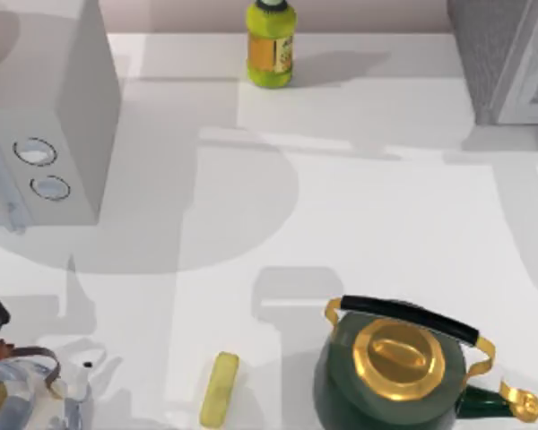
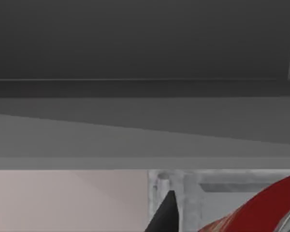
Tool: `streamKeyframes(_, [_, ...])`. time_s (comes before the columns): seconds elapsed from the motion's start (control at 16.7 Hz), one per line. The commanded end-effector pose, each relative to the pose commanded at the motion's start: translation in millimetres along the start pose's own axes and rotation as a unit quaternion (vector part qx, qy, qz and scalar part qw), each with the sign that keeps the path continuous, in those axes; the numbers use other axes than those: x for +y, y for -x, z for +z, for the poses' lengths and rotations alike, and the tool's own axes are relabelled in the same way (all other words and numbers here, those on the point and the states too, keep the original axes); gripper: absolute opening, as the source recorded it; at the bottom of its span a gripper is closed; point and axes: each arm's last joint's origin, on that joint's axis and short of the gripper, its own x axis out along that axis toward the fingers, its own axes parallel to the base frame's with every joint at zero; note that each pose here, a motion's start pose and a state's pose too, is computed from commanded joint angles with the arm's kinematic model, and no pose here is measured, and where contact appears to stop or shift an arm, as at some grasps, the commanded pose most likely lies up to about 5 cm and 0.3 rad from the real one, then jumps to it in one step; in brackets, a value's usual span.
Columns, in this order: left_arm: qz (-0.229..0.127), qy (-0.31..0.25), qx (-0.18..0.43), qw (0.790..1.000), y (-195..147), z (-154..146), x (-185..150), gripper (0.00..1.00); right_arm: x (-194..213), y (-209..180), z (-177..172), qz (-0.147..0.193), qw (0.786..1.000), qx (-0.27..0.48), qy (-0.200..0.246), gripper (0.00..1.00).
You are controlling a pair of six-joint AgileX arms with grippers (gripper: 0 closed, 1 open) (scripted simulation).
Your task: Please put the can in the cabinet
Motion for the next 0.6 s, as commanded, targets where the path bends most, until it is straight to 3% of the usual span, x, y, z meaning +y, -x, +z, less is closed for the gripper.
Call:
streamKeyframes(0.36, [0.0, 0.0, 0.0, 1.0, 0.0, 0.0, 0.0, 1.0, 16.8, -56.0, 32.5, -0.001, 1.0, 0.021, 0.003, 0.0])
streamKeyframes(0.6, [0.0, 0.0, 0.0, 1.0, 0.0, 0.0, 0.0, 1.0, 20.1, -67.0, 34.4, -0.002, 1.0, 0.028, 0.004, 0.0])
